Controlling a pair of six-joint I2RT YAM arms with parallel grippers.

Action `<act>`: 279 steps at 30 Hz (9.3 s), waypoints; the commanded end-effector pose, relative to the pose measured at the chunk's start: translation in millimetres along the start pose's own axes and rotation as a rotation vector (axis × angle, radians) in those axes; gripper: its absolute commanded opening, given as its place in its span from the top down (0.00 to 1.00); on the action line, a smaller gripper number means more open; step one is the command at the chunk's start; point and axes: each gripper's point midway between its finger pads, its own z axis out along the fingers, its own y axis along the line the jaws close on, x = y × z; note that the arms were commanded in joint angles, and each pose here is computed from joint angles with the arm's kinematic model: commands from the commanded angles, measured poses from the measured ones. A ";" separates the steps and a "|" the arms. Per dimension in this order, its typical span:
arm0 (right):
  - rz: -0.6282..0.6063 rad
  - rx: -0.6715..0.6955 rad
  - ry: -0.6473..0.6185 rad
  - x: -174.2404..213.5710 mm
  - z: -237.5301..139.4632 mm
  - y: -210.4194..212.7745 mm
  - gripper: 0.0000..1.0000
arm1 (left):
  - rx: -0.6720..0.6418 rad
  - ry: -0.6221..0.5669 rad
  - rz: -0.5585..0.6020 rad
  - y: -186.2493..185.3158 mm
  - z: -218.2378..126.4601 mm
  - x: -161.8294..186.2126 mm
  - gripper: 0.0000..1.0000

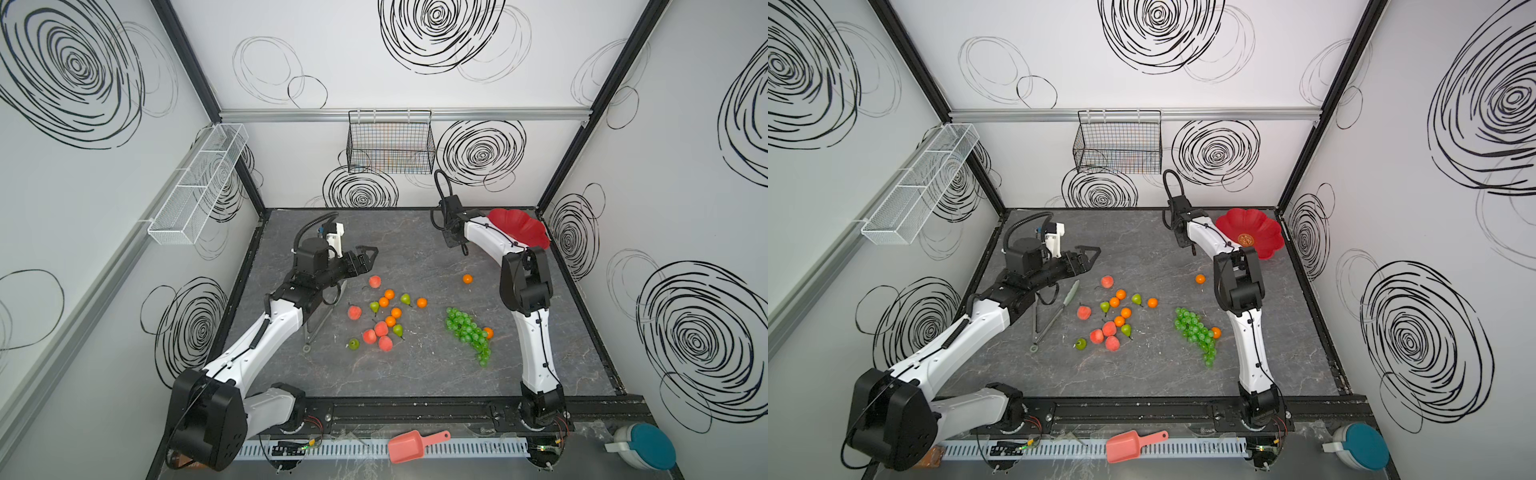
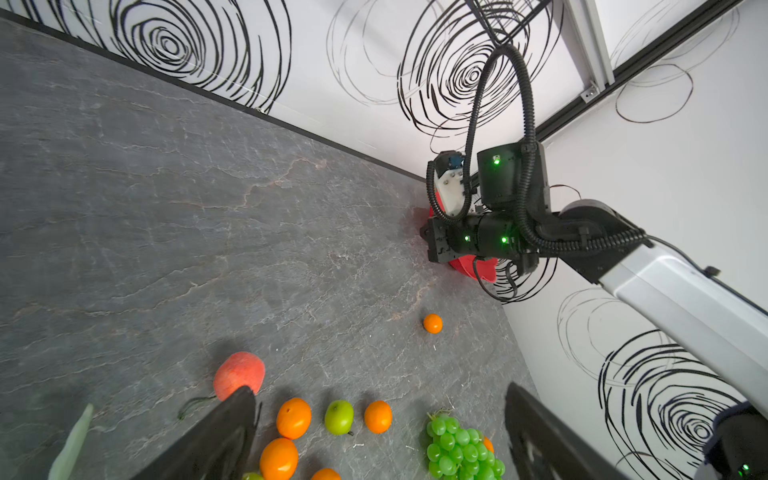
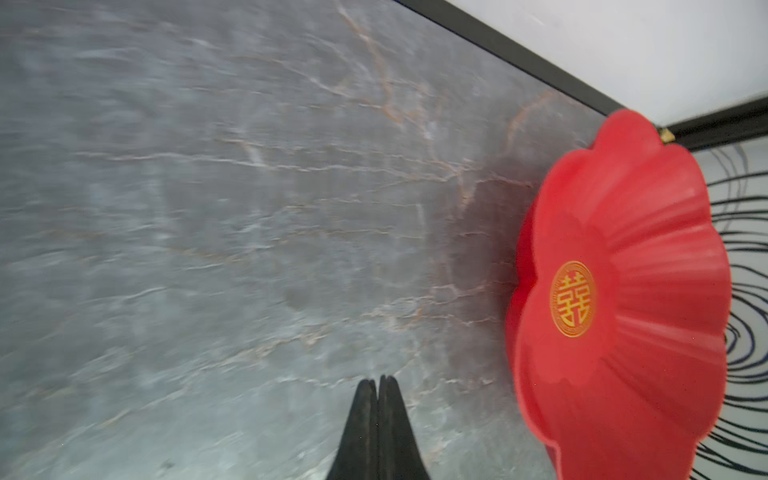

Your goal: Place and organize the fake fruits in the fruit bowl

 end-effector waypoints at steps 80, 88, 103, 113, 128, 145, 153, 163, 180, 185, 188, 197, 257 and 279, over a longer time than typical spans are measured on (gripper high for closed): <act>0.070 0.167 0.070 20.5 23.4 -85.7 0.95 | 0.174 0.099 0.076 -73.7 37.9 40.0 0.04; -0.012 0.133 0.014 7.1 0.1 -43.3 0.98 | 0.091 0.016 -0.014 -27.5 16.5 13.4 0.04; -0.267 0.026 -0.129 2.1 -74.5 87.4 1.00 | -0.125 -0.069 -0.141 54.4 -40.0 2.8 0.04; -0.446 -0.040 -0.178 38.6 -124.0 162.5 1.00 | -0.260 -0.099 -0.174 84.2 -84.3 9.1 0.04; -0.515 -0.078 -0.177 61.9 -140.2 200.9 0.92 | -0.265 -0.104 -0.157 85.5 -104.3 21.9 0.04; -0.304 -0.267 -0.231 35.2 -189.9 181.6 0.47 | -0.210 -0.070 -0.032 50.2 -93.2 12.3 0.04; -0.027 -0.317 -0.273 49.6 -217.5 116.5 0.52 | -0.133 0.014 0.073 0.6 -67.8 45.6 0.04; 0.199 -0.354 -0.141 138.0 -195.2 47.0 0.57 | 0.039 0.103 0.130 -71.7 -34.3 106.7 0.04; 0.420 -0.399 0.206 242.9 -169.0 32.7 0.61 | 0.197 0.220 0.122 -126.2 -10.4 174.6 0.04; 0.430 -0.438 0.205 261.1 -192.7 45.8 0.64 | 0.220 0.220 0.119 -129.1 -11.1 176.4 0.04; 0.414 -0.448 0.211 275.5 -202.7 59.5 0.67 | 0.219 0.209 0.103 -125.4 -12.0 176.8 0.04; 0.432 -0.517 0.259 318.0 -200.3 97.9 0.78 | 0.229 0.202 0.041 -116.4 -14.3 184.1 0.04; 0.672 -0.281 0.266 291.8 -86.9 20.1 0.96 | 0.157 0.267 0.031 -99.9 2.0 203.9 0.04; 0.600 -0.366 0.261 255.3 -68.5 49.2 0.95 | 0.069 0.201 -0.112 -54.4 -8.1 180.6 0.04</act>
